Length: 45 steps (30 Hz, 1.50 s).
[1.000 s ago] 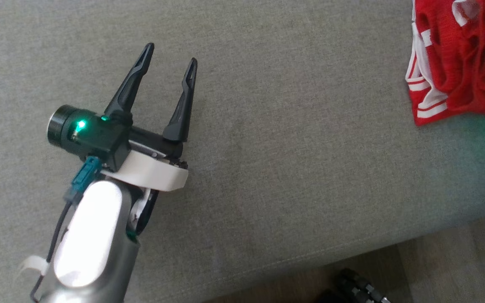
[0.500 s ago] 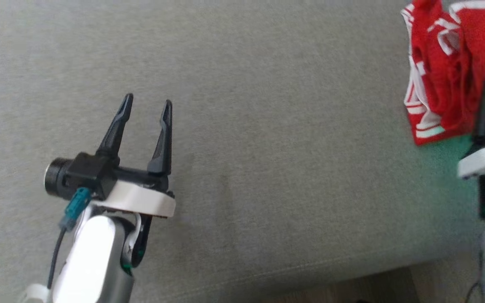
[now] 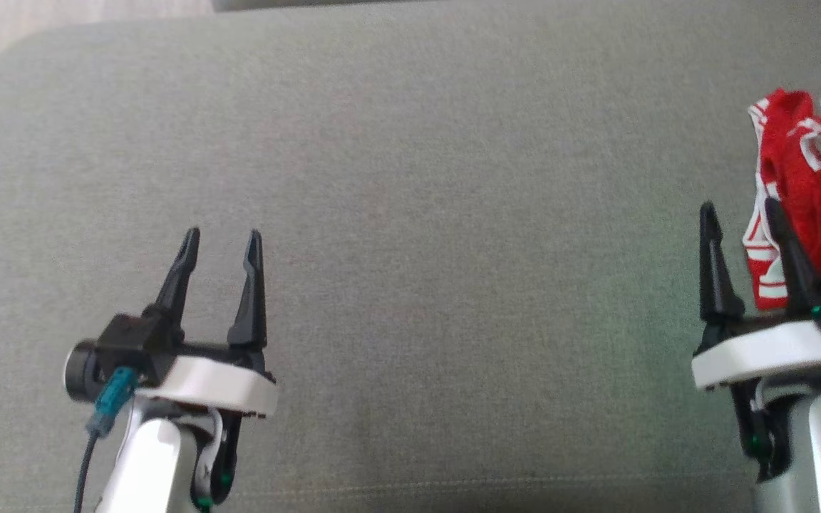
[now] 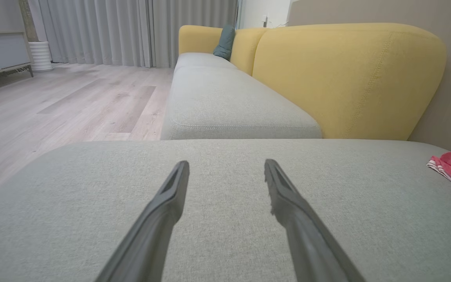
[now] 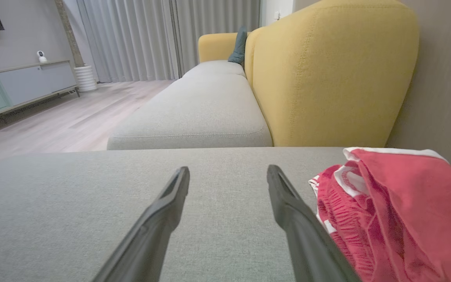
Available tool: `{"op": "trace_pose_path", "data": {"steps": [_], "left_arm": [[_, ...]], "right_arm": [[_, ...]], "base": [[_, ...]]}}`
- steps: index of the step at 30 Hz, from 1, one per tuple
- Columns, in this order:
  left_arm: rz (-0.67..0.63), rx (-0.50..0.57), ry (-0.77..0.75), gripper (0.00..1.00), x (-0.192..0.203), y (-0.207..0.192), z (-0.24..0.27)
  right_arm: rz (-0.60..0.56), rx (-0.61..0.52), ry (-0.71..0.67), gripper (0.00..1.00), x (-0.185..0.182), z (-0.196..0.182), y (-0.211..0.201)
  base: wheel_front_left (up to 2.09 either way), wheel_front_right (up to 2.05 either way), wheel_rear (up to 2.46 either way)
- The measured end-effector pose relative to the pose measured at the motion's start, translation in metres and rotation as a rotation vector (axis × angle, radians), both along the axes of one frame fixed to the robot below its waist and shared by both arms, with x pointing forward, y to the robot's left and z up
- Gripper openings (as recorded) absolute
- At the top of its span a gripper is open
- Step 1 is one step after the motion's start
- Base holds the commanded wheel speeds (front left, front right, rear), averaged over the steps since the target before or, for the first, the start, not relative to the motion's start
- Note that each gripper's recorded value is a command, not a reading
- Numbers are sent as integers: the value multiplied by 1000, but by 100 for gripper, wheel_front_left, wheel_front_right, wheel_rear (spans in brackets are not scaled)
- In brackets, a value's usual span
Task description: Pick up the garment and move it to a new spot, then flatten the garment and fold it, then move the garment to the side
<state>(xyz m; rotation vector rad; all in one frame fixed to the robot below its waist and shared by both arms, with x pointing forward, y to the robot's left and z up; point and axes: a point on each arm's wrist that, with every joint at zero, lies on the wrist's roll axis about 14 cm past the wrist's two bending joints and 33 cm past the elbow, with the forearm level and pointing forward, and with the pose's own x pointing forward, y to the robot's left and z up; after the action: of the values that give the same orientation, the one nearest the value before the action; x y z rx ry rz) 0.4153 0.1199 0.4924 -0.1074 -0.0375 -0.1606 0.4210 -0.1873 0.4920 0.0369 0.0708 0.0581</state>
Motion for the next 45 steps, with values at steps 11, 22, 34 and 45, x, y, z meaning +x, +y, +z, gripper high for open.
{"op": "trace_pose_path", "data": {"steps": [11, 22, 34, 45], "left_arm": [[32, 11, 6, 100, -37, 13, 3], [9, 18, -5, 100, -43, 8, 6], [-1, 30, -4, 100, -45, 8, 5], [7, 47, -7, 100, -47, 10, 6]], "right_arm": [[23, 30, 15, 100, -41, 9, 12], [26, 31, 2, 100, -53, 19, 13], [30, 54, 7, 100, -55, 18, 15], [37, 54, 5, 100, -54, 18, 17]], "base": [[0, 0, 0], [0, 0, 0], [0, 0, 0], [0, 0, 0]]}}
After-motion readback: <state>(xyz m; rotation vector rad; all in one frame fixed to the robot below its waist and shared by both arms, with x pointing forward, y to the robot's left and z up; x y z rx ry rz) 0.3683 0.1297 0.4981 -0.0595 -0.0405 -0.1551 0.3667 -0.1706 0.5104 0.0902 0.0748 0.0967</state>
